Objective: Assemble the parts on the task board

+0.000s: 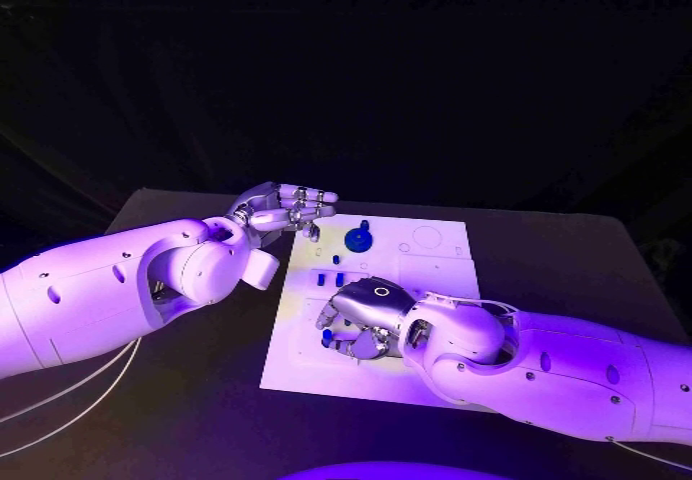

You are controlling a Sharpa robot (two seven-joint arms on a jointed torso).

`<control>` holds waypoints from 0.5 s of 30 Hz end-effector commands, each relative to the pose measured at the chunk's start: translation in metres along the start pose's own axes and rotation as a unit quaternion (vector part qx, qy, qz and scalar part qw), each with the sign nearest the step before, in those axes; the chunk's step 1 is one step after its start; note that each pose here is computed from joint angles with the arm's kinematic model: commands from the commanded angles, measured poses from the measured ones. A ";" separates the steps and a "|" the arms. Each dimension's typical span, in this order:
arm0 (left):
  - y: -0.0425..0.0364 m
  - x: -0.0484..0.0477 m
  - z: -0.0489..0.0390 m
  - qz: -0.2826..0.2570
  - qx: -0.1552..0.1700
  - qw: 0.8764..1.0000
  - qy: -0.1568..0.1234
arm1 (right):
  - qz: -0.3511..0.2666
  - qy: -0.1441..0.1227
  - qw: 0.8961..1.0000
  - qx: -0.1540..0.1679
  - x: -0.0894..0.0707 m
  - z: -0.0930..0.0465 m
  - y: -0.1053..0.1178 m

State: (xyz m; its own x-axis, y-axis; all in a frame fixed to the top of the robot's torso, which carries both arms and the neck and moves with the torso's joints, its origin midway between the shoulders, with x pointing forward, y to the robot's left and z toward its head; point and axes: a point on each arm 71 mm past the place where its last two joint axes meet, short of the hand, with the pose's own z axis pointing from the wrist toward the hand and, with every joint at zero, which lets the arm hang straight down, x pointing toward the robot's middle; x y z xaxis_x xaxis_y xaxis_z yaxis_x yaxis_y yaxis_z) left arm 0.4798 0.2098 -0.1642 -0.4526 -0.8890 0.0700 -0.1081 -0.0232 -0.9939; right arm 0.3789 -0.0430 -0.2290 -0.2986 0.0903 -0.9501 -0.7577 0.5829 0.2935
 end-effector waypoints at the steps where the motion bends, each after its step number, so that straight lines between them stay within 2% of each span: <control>1: -0.0007 0.0017 0.0001 -0.004 0.001 1.000 0.009 | 0.005 -0.032 0.999 -0.008 -0.006 -0.007 0.001; 7: -0.0004 0.0008 -0.0002 -0.004 0.001 1.000 0.008 | 0.042 -0.067 0.997 0.014 -0.027 -0.030 -0.013; 11: 0.0001 -0.0002 -0.0012 -0.003 0.000 1.000 0.007 | 0.104 -0.076 0.989 0.070 -0.045 -0.055 -0.040; 15: 0.0012 -0.0014 -0.0028 -0.003 -0.002 1.000 0.006 | 0.152 -0.078 0.976 0.133 -0.056 -0.081 -0.067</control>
State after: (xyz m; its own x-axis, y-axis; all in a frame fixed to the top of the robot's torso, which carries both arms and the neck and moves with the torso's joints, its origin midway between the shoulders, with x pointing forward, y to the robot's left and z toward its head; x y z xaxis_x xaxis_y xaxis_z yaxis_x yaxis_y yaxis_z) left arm 0.4790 0.2147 -0.1663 -0.4467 -0.8923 0.0662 -0.1133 -0.0170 -0.9934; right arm 0.3976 -0.1480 -0.1852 -0.2935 0.2903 -0.9108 -0.5762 0.7065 0.4109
